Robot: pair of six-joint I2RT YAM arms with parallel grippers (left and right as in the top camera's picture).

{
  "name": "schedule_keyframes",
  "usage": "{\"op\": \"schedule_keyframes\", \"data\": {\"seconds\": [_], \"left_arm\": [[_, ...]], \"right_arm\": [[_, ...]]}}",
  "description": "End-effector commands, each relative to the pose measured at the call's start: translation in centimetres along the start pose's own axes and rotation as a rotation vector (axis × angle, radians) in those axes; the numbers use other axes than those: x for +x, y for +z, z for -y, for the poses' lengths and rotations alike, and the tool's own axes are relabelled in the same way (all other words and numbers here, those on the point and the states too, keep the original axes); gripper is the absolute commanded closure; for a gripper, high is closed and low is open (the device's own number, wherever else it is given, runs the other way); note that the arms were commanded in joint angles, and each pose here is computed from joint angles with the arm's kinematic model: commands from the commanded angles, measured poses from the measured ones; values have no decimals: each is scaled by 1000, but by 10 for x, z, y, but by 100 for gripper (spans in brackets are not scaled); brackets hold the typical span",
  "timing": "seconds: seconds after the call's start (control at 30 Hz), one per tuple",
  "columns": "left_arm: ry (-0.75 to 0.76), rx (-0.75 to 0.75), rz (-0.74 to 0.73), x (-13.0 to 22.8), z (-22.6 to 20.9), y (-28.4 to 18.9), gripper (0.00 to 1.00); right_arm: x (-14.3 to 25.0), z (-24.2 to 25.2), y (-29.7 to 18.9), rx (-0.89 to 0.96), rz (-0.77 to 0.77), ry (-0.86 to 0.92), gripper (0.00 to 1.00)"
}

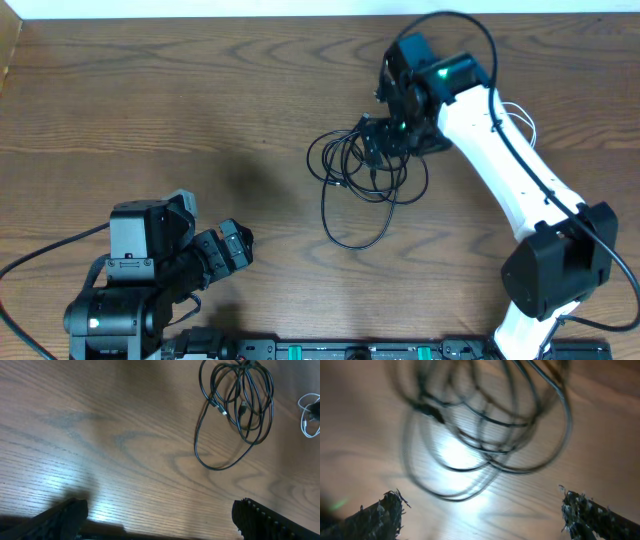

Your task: Untangle cables

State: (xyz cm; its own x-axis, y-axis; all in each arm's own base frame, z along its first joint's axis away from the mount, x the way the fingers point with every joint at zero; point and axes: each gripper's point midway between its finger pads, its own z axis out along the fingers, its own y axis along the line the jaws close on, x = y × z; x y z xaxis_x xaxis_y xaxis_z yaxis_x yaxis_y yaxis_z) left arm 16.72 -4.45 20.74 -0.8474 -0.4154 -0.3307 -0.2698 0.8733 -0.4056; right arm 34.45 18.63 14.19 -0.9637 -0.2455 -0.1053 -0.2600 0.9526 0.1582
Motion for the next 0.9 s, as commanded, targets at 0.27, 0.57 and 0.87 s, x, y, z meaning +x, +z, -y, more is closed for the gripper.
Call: {"op": "schedule_keyframes", "data": {"seconds": [0.27, 0.57, 0.87], "left_arm": [[15, -6, 7, -1, -1, -1, 2], [15, -6, 7, -1, -1, -1, 2], [14, -6, 6, -1, -1, -1, 2]], "right_arm": [[23, 10, 75, -76, -61, 197, 12], [42, 19, 120, -22, -44, 353, 39], [41, 18, 120, -37, -38, 364, 99]]}}
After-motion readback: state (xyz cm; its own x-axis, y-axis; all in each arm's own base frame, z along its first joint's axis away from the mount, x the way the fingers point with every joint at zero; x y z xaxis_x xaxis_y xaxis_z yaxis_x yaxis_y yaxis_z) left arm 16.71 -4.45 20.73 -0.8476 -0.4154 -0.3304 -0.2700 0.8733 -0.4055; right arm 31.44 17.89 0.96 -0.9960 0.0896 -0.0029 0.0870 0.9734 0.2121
